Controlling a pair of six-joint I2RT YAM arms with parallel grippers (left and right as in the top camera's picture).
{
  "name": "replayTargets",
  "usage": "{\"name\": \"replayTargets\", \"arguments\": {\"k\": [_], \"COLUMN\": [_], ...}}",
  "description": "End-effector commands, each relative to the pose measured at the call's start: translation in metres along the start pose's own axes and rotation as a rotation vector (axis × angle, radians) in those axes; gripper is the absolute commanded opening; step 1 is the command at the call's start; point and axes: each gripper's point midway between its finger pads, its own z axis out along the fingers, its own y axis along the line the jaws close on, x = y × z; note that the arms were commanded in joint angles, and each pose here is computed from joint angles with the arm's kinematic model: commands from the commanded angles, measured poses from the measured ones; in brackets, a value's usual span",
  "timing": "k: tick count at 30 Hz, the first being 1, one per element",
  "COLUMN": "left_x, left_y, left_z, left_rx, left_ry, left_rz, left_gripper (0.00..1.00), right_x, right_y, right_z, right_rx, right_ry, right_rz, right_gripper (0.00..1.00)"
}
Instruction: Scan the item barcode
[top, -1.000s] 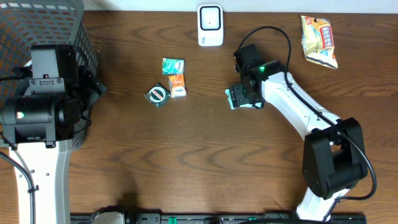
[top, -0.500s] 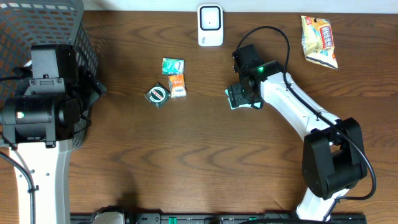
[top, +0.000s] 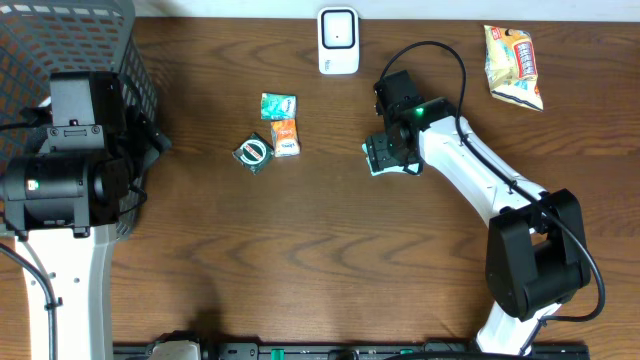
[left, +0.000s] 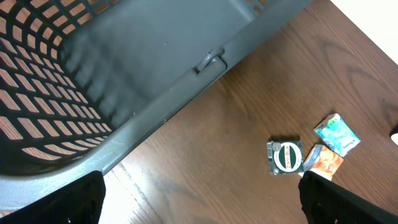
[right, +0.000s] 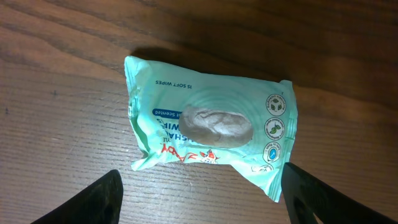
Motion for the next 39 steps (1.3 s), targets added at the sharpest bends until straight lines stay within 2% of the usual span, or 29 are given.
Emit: {"name": "replayTargets", "arguments": {"k": [1,19,24,31,38,39], "left_x": [-0.003,-0.003,-0.003,-0.003,-0.003,-0.003], "left_y": [0.003,0.003,0.003,0.003,0.003,0.003], "left_z": [-0.001,-0.001,-0.001,-0.001,-0.001,-0.001], "left_rx": [-0.010,-0.010,-0.010,-0.010,-0.010,-0.010], "left_ry": [-0.009,-0.009,-0.009,-0.009,-0.009,-0.009], "left_rz": [-0.011,-0.011,-0.011,-0.011,-0.011,-0.011], "left_gripper": [0.98,0.98,0.98,0.98,0.98,0.98], "right_x": [0.001,0.000,-0.002,-0.010,-0.003,0.002], "right_y": [0.002,0.005,0.003,-0.012,-0.018,-0.019], "right_z": [-0.002,-0.002,-0.002,-0.002,0.002,0.004], "right_rx": [-0.005,-0.024,-0.020,0.032,0.045,0.049], "right_ry": [-0.004,-0.004,-0.014,-0.048,-0.023,-0.010], "right_rz": [0.012,0.012,0.018,0.185,0.191,0.204], "right_gripper": [0.75,0.75,0.64,0.64,0.64,0.60]}}
